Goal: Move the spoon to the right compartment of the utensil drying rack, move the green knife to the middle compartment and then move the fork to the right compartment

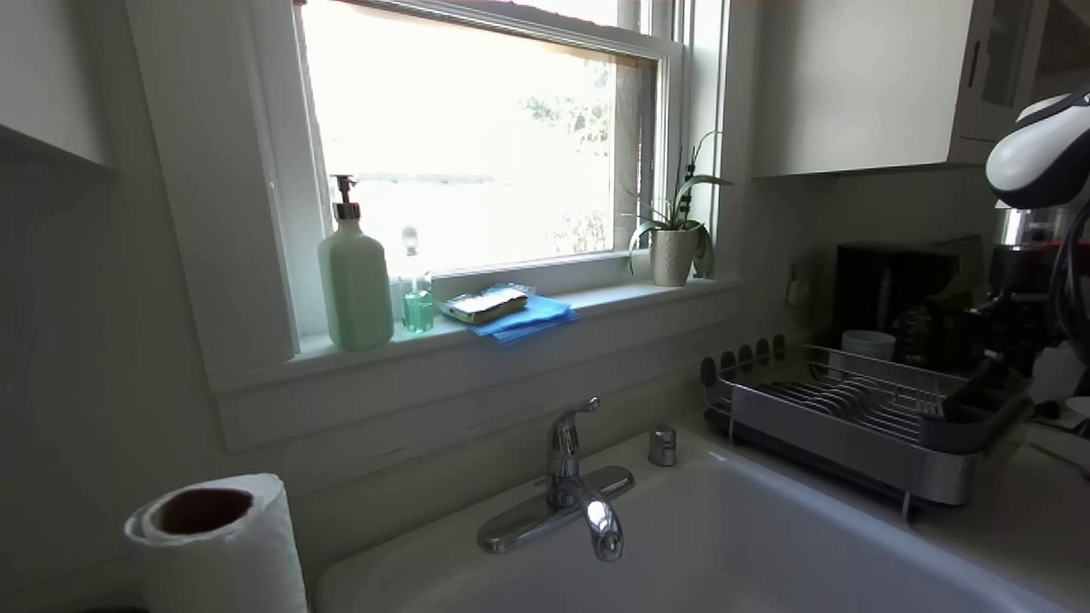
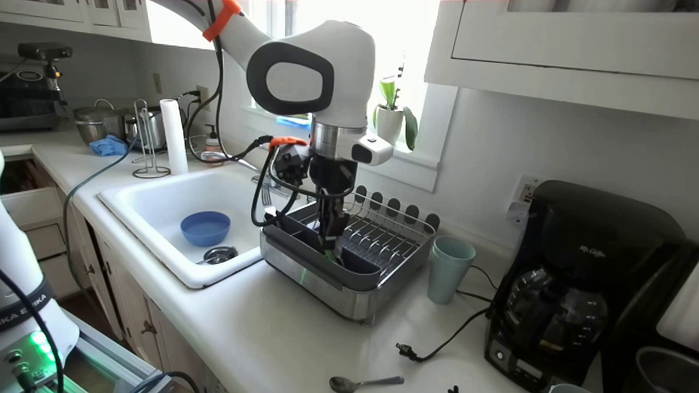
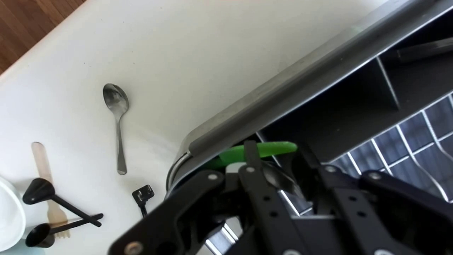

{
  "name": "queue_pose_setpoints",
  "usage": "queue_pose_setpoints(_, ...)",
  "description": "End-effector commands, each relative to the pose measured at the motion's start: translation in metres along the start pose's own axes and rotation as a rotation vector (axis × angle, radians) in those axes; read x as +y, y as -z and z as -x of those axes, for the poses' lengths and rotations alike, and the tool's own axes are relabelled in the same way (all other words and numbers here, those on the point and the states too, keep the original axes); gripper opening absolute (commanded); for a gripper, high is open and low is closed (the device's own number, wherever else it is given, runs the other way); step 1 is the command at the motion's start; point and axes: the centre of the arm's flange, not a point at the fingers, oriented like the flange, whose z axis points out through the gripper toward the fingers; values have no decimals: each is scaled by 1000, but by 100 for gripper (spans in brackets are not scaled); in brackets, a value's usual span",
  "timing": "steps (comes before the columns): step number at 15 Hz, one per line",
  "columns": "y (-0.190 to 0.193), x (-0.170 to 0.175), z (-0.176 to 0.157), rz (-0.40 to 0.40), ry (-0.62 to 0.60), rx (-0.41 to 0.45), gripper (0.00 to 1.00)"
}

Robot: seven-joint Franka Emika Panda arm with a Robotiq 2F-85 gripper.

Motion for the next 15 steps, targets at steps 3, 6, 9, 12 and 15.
queue_pose_setpoints(3,-1,-2,-1,-11,31,-15,69)
queue_pose_setpoints(6,-2,-7,0,-8,79,-19,89)
queue_pose_setpoints(9,-1,-13,1,3,130,-14,85)
queue_pose_setpoints(12,0,-20,2,26,195,-22,68)
queue_pose_setpoints(15,0,-25,3,60,260,-27,69)
